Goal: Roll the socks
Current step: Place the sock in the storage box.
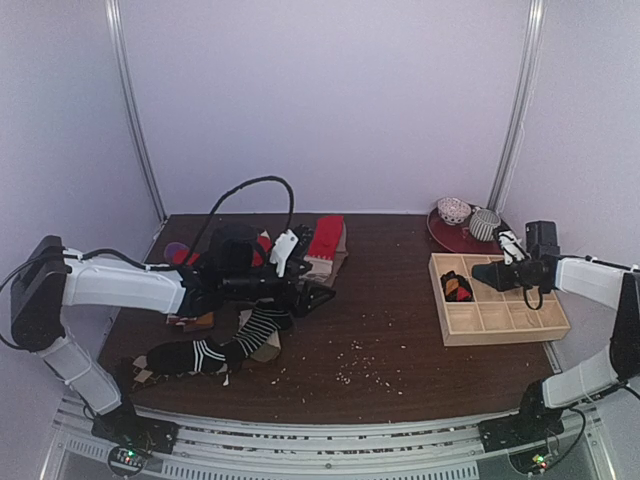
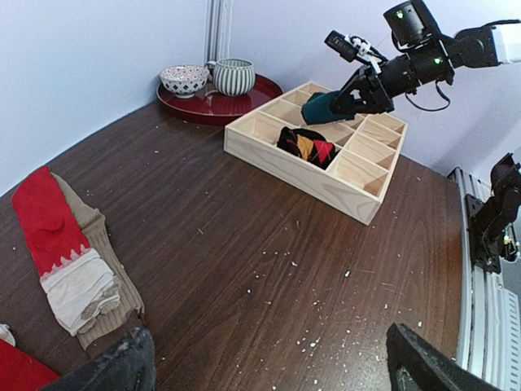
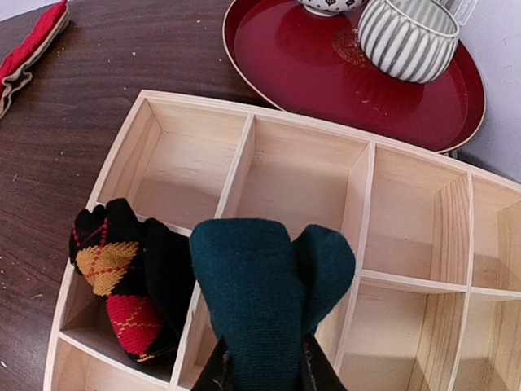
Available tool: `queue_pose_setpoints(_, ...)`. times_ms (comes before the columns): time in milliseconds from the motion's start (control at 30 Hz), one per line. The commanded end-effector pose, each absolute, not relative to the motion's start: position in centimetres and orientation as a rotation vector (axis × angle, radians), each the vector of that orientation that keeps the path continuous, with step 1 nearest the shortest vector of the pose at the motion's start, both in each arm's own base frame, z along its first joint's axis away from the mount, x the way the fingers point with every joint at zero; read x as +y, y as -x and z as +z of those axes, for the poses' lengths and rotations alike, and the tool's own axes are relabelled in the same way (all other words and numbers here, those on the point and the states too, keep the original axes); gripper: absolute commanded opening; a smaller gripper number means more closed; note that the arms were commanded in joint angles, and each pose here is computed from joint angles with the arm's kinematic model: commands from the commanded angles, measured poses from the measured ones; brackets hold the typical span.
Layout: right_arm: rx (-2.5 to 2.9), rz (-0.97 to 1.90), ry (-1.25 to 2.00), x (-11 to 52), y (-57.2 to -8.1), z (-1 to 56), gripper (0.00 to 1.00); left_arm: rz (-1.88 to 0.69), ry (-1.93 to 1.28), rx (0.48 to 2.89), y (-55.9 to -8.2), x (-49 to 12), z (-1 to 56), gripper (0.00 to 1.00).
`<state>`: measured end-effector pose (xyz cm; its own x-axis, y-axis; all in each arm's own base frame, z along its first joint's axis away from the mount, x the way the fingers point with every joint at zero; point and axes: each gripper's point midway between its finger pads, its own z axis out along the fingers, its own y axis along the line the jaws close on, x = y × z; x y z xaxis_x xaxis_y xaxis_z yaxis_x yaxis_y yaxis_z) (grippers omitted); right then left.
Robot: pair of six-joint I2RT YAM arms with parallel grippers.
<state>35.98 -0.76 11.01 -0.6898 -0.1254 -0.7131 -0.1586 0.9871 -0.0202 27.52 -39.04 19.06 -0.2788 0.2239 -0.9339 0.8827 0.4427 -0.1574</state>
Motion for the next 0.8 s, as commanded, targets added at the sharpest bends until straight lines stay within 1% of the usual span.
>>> queue_pose_setpoints(0,2.404,0.027,0.22,-1.6,-35.7,9.5,0.02,-0.934,-0.954,1.695,-27.3,-39.4,19.8,0.98)
queue_pose_setpoints(200,2.471,0.016,0.212,-2.0,-34.9,8.1,0.02,-0.938,-0.964,1.687,-27.1,-39.3,19.5,0.98)
queue_pose_setpoints(500,2.555,0.005,0.161,-2.7,-35.3,5.3,0.02,-0.936,-0.97,1.681,-27.3,-39.3,19.4,0.98)
queue_pose_setpoints(767,2.634,-0.14,0.059,-5.3,-34.9,2.7,0.02,-0.938,-0.978,1.686,-27.3,-39.4,19.5,0.98)
